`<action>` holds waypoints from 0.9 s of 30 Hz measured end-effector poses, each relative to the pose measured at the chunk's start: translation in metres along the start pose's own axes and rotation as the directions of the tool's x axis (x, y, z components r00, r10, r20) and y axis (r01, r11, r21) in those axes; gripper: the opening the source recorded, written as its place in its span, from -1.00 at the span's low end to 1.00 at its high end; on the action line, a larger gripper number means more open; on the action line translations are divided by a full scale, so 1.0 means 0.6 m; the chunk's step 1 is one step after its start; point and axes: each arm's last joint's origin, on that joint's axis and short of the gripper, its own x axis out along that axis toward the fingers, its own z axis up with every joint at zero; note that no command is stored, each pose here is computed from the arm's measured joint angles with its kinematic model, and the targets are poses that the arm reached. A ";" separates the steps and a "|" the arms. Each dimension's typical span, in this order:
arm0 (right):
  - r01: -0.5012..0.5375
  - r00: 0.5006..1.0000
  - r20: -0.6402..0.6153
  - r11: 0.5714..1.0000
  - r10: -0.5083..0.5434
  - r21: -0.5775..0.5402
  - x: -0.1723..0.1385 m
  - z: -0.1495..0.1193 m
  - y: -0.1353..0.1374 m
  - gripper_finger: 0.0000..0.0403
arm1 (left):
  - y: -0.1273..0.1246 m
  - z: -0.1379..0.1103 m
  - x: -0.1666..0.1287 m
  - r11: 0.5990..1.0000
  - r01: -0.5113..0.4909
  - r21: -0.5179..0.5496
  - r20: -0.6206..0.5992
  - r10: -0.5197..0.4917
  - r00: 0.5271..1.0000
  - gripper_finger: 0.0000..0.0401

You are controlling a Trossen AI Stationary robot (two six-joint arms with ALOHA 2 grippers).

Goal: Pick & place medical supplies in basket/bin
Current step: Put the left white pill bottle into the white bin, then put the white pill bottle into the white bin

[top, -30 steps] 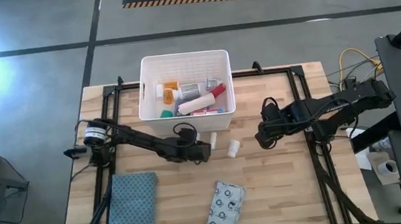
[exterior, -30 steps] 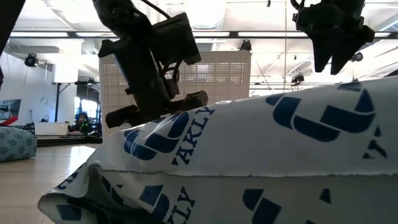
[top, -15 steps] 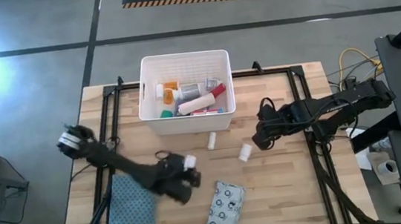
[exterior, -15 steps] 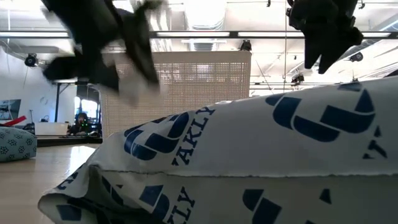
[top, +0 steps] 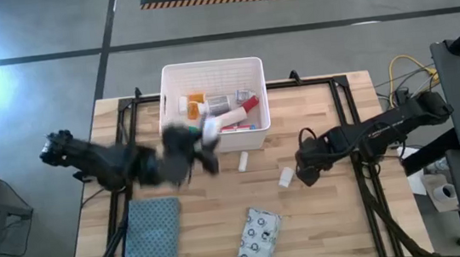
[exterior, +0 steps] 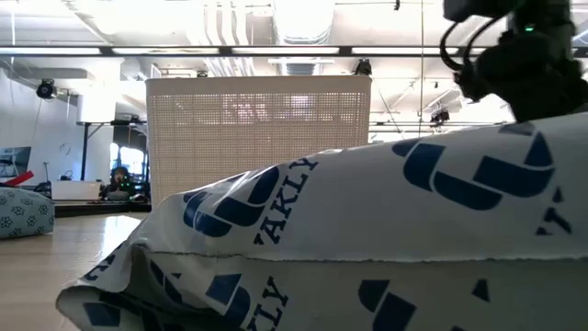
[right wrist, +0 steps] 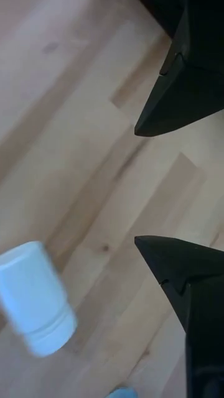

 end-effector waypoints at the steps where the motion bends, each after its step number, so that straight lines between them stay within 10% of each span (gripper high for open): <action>1: 0.007 1.000 -0.006 1.000 -0.007 0.013 0.003 -0.006 0.000 0.29 | 0.011 0.028 0.009 0.999 -0.030 0.043 -0.004 0.030 1.000 -0.17; 7: -0.004 1.000 0.013 1.000 0.004 0.005 0.003 -0.035 0.013 0.29 | 0.107 0.124 0.116 0.969 -0.084 0.232 -0.262 0.145 0.954 -0.13; 17: 0.010 0.940 0.323 0.937 0.110 -0.349 -0.041 -0.096 0.051 0.37 | 0.190 0.112 0.247 0.881 -0.118 0.458 -0.402 0.324 0.856 0.39; 23: 0.133 0.897 0.407 0.771 0.174 -0.623 -0.065 -0.113 0.062 0.44 | 0.168 0.099 0.229 0.860 -0.038 0.509 -0.440 0.299 0.847 0.59; 27: 0.269 0.894 0.410 0.512 0.183 -0.816 -0.064 -0.112 0.064 0.48 | 0.102 0.084 0.155 0.886 0.085 0.456 -0.451 0.147 0.881 0.60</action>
